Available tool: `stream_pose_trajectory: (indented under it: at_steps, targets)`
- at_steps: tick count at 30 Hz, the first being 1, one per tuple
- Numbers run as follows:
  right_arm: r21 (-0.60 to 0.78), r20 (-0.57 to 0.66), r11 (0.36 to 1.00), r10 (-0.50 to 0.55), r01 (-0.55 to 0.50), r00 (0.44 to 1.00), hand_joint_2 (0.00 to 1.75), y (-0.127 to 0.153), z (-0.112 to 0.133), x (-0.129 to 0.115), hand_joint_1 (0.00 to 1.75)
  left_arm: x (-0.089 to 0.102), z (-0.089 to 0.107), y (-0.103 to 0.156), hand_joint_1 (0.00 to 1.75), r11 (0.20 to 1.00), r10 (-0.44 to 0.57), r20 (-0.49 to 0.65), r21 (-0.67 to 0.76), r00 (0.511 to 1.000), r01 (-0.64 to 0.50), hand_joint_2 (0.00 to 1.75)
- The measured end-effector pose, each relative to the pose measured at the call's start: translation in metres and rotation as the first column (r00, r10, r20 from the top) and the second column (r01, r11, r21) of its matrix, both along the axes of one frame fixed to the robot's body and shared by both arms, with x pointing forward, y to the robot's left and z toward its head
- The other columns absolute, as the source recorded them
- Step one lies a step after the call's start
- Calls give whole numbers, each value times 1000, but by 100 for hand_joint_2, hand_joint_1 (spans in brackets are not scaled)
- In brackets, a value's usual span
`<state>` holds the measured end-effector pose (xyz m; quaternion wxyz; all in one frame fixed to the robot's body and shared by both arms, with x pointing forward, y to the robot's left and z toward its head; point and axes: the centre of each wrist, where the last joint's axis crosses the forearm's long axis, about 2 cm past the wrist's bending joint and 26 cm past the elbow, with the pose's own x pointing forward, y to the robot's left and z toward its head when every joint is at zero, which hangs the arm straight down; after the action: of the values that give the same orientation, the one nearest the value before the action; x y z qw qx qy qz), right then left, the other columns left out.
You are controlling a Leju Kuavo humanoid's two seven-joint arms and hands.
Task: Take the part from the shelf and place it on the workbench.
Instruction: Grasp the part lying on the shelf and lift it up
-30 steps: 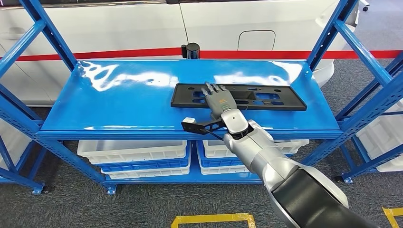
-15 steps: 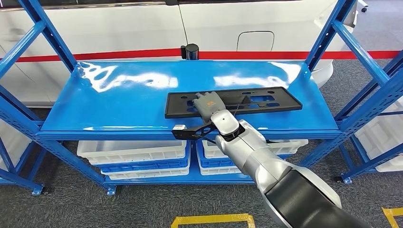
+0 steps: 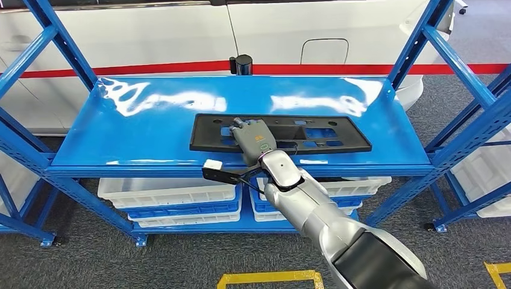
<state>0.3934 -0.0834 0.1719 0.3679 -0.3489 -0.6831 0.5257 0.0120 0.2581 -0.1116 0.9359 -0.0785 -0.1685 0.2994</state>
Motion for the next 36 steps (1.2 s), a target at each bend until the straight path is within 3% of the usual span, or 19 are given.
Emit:
stream_pose_trajectory:
  at_steps: [14, 23, 36]
  targets:
    - [313, 195, 944, 41, -101, 980, 175, -6, 52, -9, 175, -13, 0, -7, 0, 1000, 1, 11, 2, 1000, -1, 0]
    - [370, 334, 906, 74, -203, 940, 175, -9, 81, -28, 175, -16, 0, -11, 0, 1000, 6, 10, -2, 1000, -6, 0]
    - [388, 417, 879, 100, -277, 903, 175, -13, 96, -42, 175, -17, 0, -11, 0, 1000, 6, 14, -10, 1000, -6, 0]
